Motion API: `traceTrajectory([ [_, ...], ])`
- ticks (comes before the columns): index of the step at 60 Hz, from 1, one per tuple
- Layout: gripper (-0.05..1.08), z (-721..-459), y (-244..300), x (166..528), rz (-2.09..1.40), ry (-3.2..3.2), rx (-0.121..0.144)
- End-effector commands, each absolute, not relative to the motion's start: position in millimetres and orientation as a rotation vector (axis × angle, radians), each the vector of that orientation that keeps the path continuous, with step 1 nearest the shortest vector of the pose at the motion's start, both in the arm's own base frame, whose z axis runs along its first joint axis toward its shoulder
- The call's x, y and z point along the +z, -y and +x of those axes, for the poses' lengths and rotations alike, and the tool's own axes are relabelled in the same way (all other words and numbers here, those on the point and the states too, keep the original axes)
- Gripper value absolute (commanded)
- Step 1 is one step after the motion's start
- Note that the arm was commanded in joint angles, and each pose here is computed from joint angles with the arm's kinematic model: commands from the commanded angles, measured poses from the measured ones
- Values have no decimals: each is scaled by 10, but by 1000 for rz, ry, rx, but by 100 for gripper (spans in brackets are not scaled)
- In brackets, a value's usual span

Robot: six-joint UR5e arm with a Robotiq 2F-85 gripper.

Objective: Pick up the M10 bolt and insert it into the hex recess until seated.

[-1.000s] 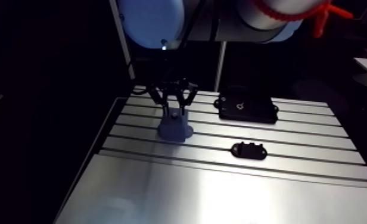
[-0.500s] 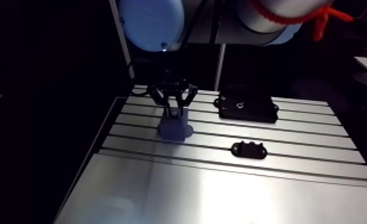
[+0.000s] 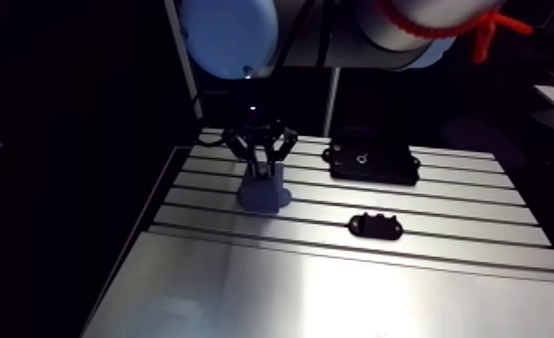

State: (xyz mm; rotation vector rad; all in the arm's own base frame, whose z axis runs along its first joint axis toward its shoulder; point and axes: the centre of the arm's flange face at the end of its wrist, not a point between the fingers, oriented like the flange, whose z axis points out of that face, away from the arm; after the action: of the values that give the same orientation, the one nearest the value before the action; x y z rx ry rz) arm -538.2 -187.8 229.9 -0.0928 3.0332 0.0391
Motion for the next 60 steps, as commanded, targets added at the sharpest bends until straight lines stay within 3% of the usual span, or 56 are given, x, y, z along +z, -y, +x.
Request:
traceTrajectory([
  [1,66,-5385,1878,2301,-103,-3036,38],
  [60,75,-5395,1879,2292,-124,-3036,37],
])
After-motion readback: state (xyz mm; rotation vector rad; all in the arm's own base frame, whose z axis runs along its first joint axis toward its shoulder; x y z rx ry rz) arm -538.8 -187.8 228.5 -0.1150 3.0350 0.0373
